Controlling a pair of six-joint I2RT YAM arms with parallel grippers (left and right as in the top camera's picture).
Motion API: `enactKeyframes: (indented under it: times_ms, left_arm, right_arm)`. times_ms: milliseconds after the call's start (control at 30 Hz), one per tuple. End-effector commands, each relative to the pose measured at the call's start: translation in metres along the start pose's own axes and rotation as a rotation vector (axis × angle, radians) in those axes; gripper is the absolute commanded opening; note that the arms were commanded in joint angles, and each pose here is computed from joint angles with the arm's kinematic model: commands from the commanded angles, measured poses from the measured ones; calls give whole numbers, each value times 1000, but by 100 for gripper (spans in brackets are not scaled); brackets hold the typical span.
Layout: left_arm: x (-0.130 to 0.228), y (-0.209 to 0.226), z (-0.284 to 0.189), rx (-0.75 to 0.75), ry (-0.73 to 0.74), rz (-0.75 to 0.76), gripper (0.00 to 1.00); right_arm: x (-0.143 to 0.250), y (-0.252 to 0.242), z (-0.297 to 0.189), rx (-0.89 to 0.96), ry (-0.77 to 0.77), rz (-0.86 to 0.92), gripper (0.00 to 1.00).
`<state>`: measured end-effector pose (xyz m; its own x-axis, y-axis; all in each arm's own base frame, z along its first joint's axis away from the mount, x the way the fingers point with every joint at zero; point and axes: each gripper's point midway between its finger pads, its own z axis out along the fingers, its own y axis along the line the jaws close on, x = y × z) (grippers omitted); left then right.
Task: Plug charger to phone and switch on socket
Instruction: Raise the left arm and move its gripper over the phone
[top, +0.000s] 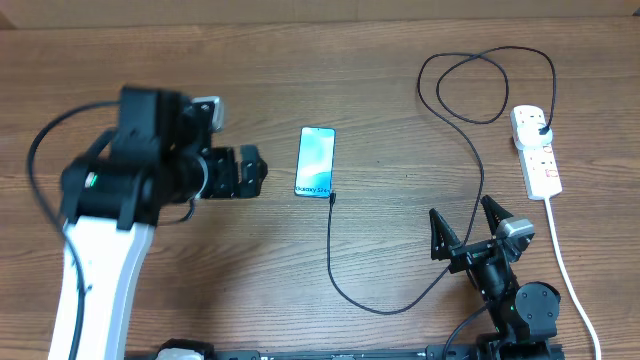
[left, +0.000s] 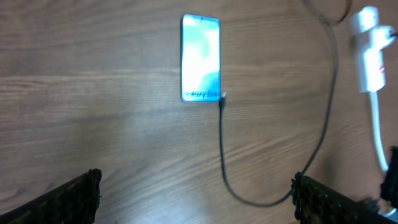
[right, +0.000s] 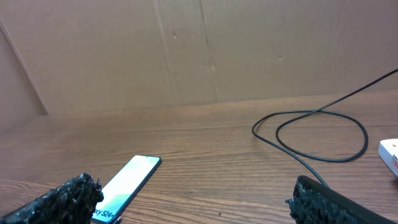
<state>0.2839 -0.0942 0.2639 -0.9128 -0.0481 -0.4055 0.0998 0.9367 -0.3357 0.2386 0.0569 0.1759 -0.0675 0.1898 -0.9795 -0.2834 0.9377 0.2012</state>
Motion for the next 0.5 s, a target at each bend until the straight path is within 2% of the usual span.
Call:
enactKeyframes:
  times_ms: [0, 167, 467]
  left_arm:
    - [-8, -13, 15, 34, 56, 43, 100]
    - [-1, -45, 27, 240, 154, -49, 100]
    - [0, -52, 25, 285, 153, 26, 100]
  right_arm:
    - [3, -1, 0, 3, -1, 2, 100]
    - [3, -1, 0, 3, -1, 2, 100]
    - [3, -1, 0, 3, -1, 2, 100]
